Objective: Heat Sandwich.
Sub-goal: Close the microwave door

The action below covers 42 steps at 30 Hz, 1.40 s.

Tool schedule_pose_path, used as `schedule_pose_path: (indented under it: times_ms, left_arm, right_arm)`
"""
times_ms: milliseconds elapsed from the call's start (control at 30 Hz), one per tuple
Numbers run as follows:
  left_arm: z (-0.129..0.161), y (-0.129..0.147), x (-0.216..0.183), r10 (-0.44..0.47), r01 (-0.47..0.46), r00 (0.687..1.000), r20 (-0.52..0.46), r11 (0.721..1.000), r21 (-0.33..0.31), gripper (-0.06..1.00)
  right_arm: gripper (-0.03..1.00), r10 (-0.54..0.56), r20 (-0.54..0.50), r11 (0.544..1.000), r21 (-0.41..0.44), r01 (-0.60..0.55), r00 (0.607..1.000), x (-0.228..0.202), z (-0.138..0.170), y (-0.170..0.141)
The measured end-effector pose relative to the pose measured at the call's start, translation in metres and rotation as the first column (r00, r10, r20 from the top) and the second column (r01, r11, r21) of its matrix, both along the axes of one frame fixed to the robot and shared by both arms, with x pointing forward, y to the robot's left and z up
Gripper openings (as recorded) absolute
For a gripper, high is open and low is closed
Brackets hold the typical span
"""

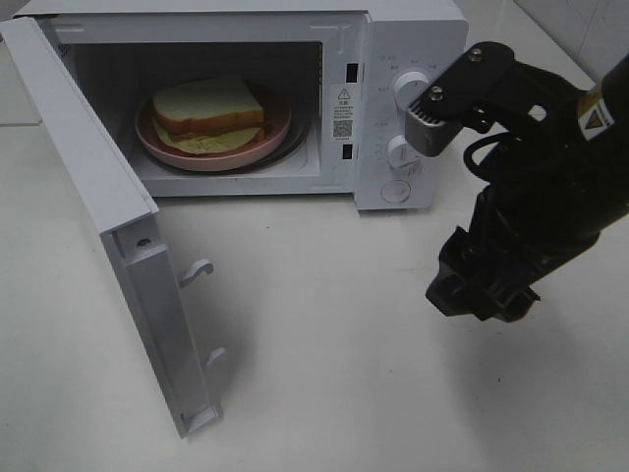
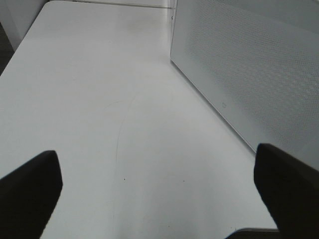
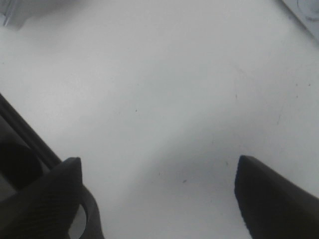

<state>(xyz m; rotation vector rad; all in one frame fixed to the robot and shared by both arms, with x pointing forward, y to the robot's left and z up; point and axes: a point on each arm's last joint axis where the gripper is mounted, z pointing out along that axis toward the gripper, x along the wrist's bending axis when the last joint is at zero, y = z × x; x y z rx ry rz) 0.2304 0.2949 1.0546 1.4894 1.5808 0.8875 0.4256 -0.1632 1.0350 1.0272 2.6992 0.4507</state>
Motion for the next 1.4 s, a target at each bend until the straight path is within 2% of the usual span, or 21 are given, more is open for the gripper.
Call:
schedule_pose_path:
  times_ms: [333, 600, 733, 767, 800, 900, 933, 1067, 1200, 1267, 1333, 1400]
  left_arm:
    - [0.0, 0.0, 0.0, 0.0, 0.0, 1.0, 0.0, 1.0, 0.0, 0.97]
    - [0.0, 0.0, 0.0, 0.0, 0.0, 1.0, 0.0, 1.0, 0.0, 0.97]
    - [0.0, 0.0, 0.0, 0.0, 0.0, 1.0, 0.0, 1.0, 0.0, 0.97]
    - [0.0, 0.0, 0.0, 0.0, 0.0, 1.0, 0.0, 1.0, 0.0, 0.97]
    - [0.0, 0.0, 0.0, 0.0, 0.0, 1.0, 0.0, 1.0, 0.0, 0.97]
    - [0.0, 0.0, 0.0, 0.0, 0.0, 1.0, 0.0, 1.0, 0.0, 0.97]
    - [0.0, 0.0, 0.0, 0.0, 0.0, 1.0, 0.0, 1.0, 0.0, 0.97]
    - [0.0, 0.0, 0.0, 0.0, 0.0, 1.0, 0.0, 1.0, 0.0, 0.97]
    - [0.0, 0.0, 0.0, 0.0, 0.0, 1.0, 0.0, 1.0, 0.0, 0.97]
    - [0.0, 0.0, 0.0, 0.0, 0.0, 1.0, 0.0, 1.0, 0.0, 0.97]
    - [0.0, 0.0, 0.0, 0.0, 0.0, 1.0, 0.0, 1.0, 0.0, 0.97]
    - [0.0, 0.0, 0.0, 0.0, 0.0, 1.0, 0.0, 1.0, 0.0, 0.97]
  right_arm:
    - [0.76, -0.05, -0.054, 0.999, -0.022, 0.048, 0.997, -0.021, 0.015, -0.016]
    - [0.76, -0.084, -0.039, 0.996, -0.028, 0.083, 0.996, -0.036, 0.03, -0.03]
    - [0.76, -0.201, -0.023, 0.98, 0.008, 0.201, 0.979, -0.04, 0.04, -0.051]
    - [0.76, -0.201, -0.023, 0.98, 0.008, 0.201, 0.979, -0.04, 0.04, -0.051]
    - [0.76, -0.266, -0.014, 0.963, 0.025, 0.267, 0.964, -0.043, 0.042, -0.062]
    - [0.76, -0.329, -0.002, 0.944, 0.04, 0.329, 0.944, -0.048, 0.041, -0.074]
    - [0.76, -0.375, 0.007, 0.926, 0.053, 0.374, 0.927, -0.055, 0.039, -0.084]
    - [0.76, -0.434, 0.022, 0.899, 0.075, 0.431, 0.901, -0.069, 0.034, -0.097]
    - [0.76, -0.533, 0.066, 0.843, 0.132, 0.522, 0.844, -0.094, 0.029, -0.116]
    - [0.76, -0.549, 0.076, 0.832, 0.143, 0.536, 0.832, -0.099, 0.028, -0.118]
    - [0.76, -0.599, 0.11, 0.796, 0.188, 0.575, 0.793, -0.111, 0.029, -0.125]
    - [0.76, -0.613, 0.125, 0.785, 0.204, 0.585, 0.78, -0.116, 0.029, -0.127]
